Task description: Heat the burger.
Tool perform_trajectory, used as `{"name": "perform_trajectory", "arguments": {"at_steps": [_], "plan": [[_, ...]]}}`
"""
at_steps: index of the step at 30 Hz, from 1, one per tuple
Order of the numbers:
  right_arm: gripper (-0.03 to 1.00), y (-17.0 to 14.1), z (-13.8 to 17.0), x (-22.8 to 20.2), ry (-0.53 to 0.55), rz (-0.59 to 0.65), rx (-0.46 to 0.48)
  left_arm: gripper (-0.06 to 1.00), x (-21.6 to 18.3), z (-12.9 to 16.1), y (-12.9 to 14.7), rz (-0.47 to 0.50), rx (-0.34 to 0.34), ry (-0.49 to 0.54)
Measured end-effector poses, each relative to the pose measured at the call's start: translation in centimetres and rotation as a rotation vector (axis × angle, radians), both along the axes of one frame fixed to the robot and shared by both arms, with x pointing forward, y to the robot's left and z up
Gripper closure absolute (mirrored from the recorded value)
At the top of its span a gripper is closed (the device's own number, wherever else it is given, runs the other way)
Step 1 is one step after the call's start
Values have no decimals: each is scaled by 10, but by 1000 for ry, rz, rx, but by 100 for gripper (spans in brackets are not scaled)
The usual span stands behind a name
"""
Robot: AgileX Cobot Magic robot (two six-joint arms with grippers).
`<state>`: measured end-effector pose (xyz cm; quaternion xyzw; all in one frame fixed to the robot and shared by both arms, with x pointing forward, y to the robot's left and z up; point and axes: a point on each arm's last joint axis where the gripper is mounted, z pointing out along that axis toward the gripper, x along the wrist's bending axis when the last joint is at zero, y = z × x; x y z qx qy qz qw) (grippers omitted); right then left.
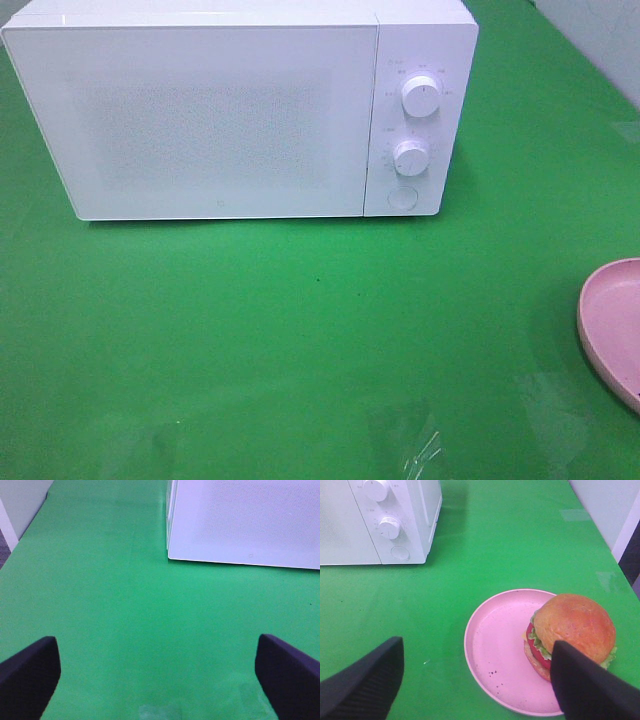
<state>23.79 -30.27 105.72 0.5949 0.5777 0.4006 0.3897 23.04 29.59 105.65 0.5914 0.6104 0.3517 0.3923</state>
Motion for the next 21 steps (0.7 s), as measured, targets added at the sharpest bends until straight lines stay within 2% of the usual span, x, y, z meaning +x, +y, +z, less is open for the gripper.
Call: {"name": "perform_trajectory", "arguments": {"at_steps": [21], "plan": [[21,0,0,0,0,0,0,-3,0,0,0,0,0,0]]}}
